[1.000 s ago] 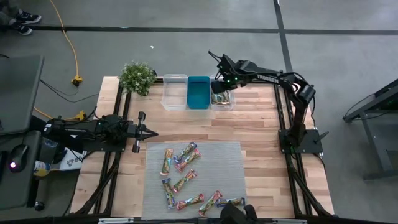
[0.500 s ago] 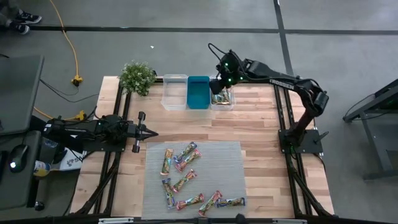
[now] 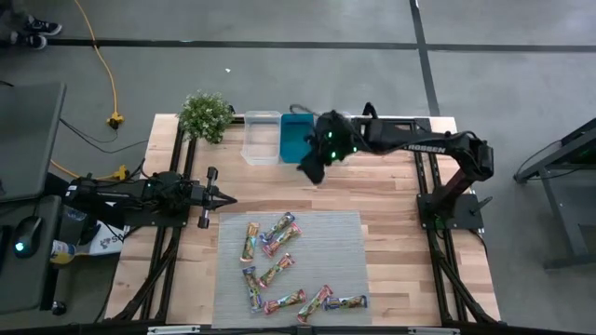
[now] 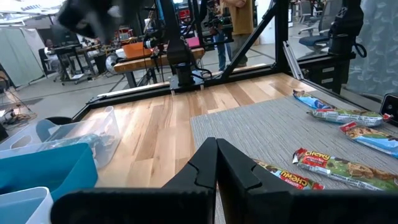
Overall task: Pick and place Granola Bars by type
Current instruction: Put the blue granola bar into the blue bin
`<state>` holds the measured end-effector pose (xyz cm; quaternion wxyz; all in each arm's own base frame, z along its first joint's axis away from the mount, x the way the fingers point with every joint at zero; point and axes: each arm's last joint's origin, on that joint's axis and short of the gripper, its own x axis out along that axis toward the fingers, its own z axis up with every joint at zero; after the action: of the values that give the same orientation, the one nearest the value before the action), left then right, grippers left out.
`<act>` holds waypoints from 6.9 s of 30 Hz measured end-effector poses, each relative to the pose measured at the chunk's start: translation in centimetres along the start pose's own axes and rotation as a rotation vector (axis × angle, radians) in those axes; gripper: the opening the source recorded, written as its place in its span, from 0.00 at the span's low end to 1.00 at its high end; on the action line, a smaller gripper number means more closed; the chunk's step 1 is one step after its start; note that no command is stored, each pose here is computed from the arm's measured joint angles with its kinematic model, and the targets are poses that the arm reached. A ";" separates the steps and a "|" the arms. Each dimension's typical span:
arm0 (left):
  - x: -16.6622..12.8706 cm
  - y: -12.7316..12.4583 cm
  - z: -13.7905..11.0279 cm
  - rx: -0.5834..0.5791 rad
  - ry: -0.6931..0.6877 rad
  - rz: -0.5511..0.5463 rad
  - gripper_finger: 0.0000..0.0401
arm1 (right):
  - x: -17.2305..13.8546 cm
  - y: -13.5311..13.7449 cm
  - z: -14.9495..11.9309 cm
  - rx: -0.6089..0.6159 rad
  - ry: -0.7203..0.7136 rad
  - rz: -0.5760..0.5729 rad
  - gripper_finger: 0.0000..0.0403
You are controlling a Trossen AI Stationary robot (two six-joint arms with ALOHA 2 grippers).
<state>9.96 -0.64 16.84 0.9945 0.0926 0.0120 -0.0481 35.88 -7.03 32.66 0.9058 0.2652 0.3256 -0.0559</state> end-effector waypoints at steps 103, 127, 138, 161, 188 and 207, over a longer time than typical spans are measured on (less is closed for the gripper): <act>0.0 0.0 0.0 0.000 0.003 0.007 0.00 | 6.2 21.4 -29.5 -0.289 0.661 -0.049 0.64; 0.0 0.0 0.0 0.000 0.003 0.007 0.00 | 9.4 20.1 -32.4 -0.329 0.684 -0.157 0.62; 0.0 0.0 0.0 0.000 0.003 0.007 0.00 | 9.9 19.9 -32.7 -0.398 0.647 -0.177 0.56; 0.0 0.0 0.0 0.000 0.003 0.007 0.00 | 10.2 20.0 -33.1 -0.372 0.665 -0.168 0.38; 0.0 0.0 0.0 0.000 0.003 0.007 0.00 | 7.7 19.8 -27.5 -0.282 0.614 -0.105 0.19; 0.0 0.0 0.0 0.000 0.002 0.007 0.00 | 4.0 12.0 -7.3 -0.068 -0.070 -0.064 0.19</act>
<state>9.97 -0.62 16.83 0.9946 0.0927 0.0129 -0.0445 38.19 7.22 30.83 0.9228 0.2218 0.3040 -0.0830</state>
